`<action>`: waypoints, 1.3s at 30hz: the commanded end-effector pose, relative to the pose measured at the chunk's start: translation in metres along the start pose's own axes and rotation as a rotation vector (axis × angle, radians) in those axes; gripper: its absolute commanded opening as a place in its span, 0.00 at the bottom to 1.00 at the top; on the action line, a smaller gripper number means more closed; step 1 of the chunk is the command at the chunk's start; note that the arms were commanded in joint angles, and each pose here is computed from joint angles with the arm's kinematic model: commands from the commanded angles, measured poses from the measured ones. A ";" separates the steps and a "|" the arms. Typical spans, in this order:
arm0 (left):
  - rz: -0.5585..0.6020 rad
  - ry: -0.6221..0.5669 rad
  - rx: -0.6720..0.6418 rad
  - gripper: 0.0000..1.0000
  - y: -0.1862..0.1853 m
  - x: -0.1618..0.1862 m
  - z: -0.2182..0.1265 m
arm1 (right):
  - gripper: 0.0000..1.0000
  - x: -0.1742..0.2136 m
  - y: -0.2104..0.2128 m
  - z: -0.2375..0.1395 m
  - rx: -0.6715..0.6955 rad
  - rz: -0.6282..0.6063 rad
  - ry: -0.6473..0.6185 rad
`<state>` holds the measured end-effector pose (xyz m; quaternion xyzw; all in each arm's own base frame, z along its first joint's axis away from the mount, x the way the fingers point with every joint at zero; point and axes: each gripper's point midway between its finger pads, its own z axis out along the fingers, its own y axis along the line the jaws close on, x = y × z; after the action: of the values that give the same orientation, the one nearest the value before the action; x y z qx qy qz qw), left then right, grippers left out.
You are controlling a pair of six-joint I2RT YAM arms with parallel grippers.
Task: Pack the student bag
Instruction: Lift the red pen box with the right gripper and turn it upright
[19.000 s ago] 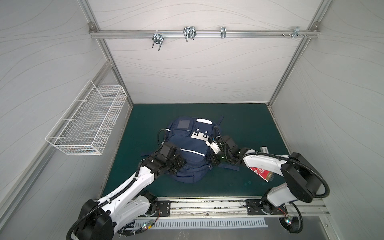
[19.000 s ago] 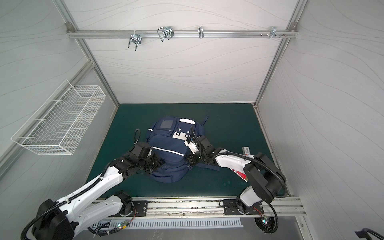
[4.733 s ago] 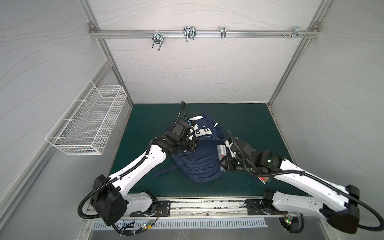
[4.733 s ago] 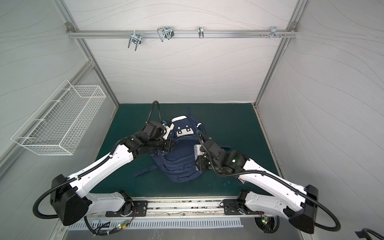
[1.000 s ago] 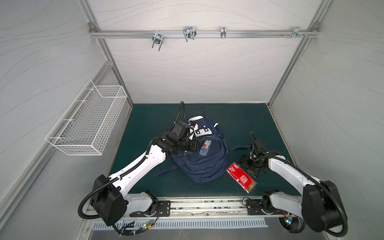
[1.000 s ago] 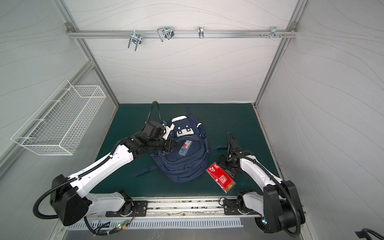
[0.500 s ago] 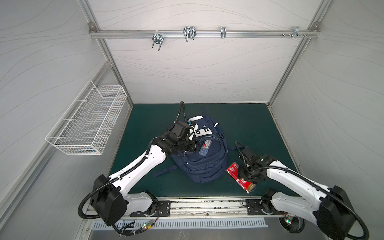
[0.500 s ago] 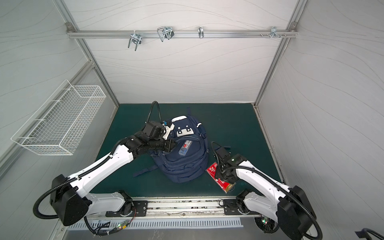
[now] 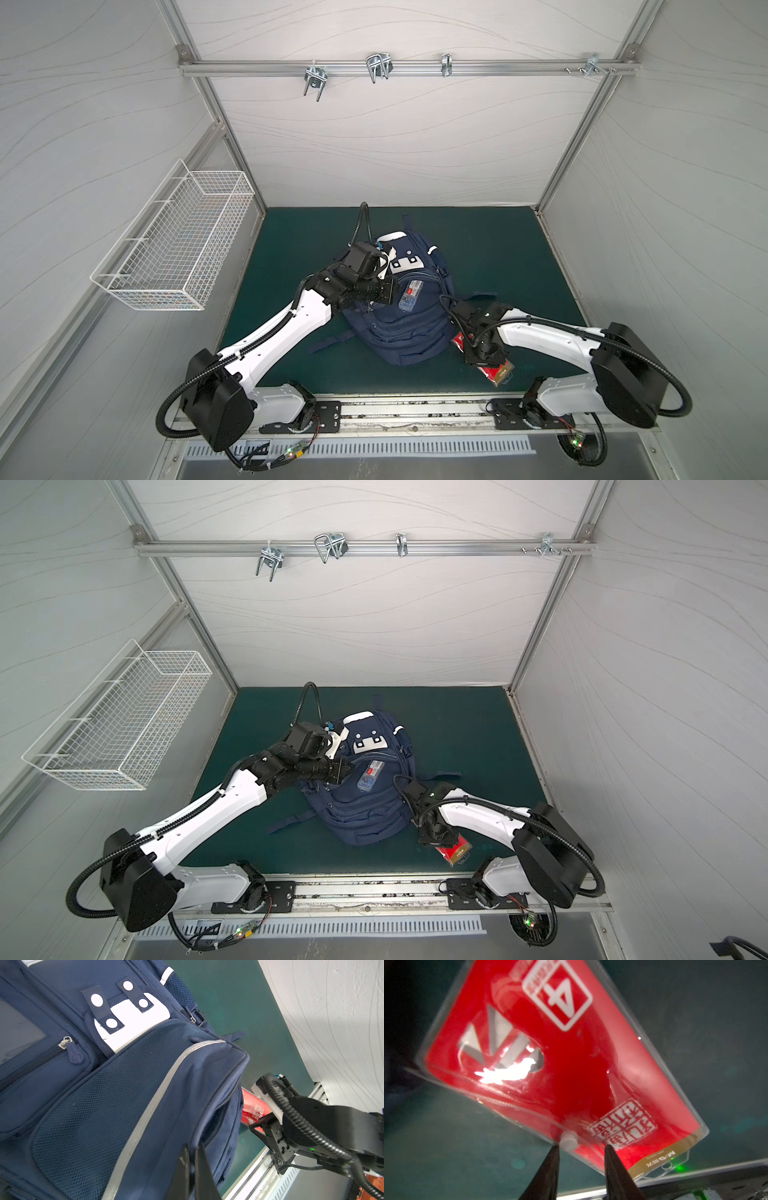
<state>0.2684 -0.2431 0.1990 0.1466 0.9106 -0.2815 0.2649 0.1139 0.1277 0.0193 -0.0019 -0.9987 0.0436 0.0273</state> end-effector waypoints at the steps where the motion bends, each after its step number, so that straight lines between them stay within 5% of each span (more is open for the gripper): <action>1: 0.036 -0.094 0.048 0.00 -0.017 -0.022 -0.017 | 0.37 0.004 0.001 0.005 0.020 -0.006 0.034; 5: 0.037 -0.101 0.051 0.00 -0.018 -0.023 -0.020 | 0.37 0.001 0.001 0.010 0.023 0.018 0.042; 16: 0.041 -0.104 0.050 0.00 -0.019 -0.023 -0.021 | 0.02 -0.035 -0.018 -0.006 -0.034 0.190 -0.063; 20: 0.040 -0.107 0.046 0.00 -0.017 -0.024 -0.021 | 0.00 -0.045 -0.016 -0.018 -0.051 0.164 -0.096; 22: 0.041 -0.107 0.050 0.00 -0.019 -0.024 -0.022 | 0.08 -0.049 -0.018 -0.025 -0.037 0.140 -0.117; 26: 0.038 -0.109 0.048 0.00 -0.018 -0.024 -0.021 | 0.51 -0.061 -0.028 -0.034 0.037 0.103 -0.149; 32: 0.038 -0.107 0.045 0.00 -0.017 -0.023 -0.021 | 0.59 -0.091 -0.009 -0.030 -0.013 0.036 -0.137; 39: 0.041 -0.108 0.039 0.00 -0.016 -0.023 -0.021 | 0.49 -0.119 0.004 -0.011 0.043 -0.009 -0.100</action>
<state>0.2684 -0.2401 0.2038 0.1462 0.9088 -0.2779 0.2747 0.2260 0.1322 0.0258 -0.0075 -0.9982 0.0560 -0.0217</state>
